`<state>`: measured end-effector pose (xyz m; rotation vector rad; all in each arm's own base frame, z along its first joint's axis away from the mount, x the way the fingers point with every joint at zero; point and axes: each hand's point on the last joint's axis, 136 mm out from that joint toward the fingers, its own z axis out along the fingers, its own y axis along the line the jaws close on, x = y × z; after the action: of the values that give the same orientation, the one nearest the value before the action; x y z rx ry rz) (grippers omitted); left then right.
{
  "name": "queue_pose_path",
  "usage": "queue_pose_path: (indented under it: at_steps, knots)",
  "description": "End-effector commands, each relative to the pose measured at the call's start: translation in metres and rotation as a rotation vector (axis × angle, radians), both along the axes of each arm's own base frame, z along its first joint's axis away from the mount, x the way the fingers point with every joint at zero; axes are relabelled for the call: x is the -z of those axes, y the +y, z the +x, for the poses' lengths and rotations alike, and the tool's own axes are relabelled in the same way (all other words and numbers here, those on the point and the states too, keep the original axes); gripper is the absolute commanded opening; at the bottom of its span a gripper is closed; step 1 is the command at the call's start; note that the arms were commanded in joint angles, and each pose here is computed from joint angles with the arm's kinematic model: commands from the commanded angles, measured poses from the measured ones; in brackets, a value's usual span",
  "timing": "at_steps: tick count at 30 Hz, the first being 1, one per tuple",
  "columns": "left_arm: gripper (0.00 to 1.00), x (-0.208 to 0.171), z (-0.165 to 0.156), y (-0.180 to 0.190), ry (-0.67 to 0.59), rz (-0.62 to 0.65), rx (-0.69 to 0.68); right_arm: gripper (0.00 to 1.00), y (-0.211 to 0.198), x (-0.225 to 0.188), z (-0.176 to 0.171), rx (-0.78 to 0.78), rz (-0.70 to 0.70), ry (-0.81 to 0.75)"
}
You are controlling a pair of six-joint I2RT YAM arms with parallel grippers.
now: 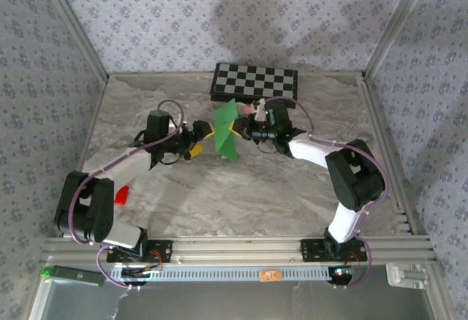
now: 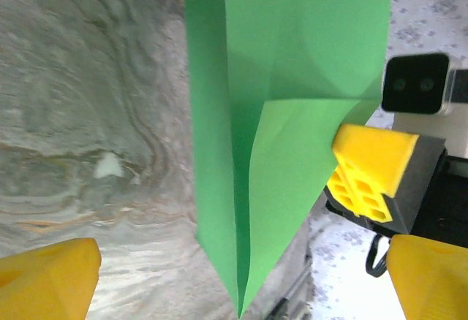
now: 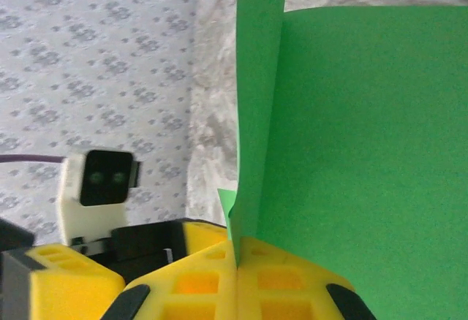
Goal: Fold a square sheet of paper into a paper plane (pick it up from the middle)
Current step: Pick up the paper from the center of the table, then turn over the paper at the center of the table.
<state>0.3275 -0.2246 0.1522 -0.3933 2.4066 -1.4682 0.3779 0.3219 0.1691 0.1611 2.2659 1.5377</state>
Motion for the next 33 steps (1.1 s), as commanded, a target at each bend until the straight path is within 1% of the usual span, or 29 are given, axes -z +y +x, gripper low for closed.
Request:
queue_pose_path:
  at_steps: [1, 7, 11, 13, 19, 22, 26, 29, 33]
  knots:
    - [1.00, -0.039, 0.001, -0.022, -0.094, -0.138, 0.058, 0.03, 0.012, -0.036, -0.001, -0.063, 0.107, -0.044]
    - [0.99, -0.043, 0.004, -0.034, -0.080, -0.195, 0.060, 0.03, 0.016, -0.046, -0.001, -0.078, 0.183, -0.028]
    - [0.94, -0.053, 0.007, -0.040, -0.094, -0.253, 0.047, 0.04, 0.016, -0.048, -0.003, -0.085, 0.209, -0.012]
    - [0.89, -0.056, 0.008, -0.040, -0.103, -0.259, 0.045, 0.04, 0.014, -0.047, -0.004, -0.082, 0.210, -0.011]
    - [0.68, -0.056, 0.009, -0.037, -0.120, -0.241, 0.026, 0.04, 0.007, -0.044, -0.003, -0.068, 0.208, 0.003]
    - [0.60, -0.058, 0.010, -0.037, -0.131, -0.246, 0.027, 0.04, 0.005, -0.040, -0.002, -0.061, 0.203, 0.011]
    - [0.48, -0.061, 0.010, -0.038, -0.145, -0.250, 0.034, 0.04, 0.003, -0.035, -0.002, -0.055, 0.196, 0.023]
    - [0.42, -0.061, 0.011, -0.038, -0.150, -0.250, 0.034, 0.04, 0.002, -0.032, -0.003, -0.053, 0.192, 0.033]
    - [0.32, -0.057, 0.012, -0.038, -0.138, -0.246, 0.035, 0.05, 0.000, -0.028, -0.003, -0.049, 0.187, 0.042]
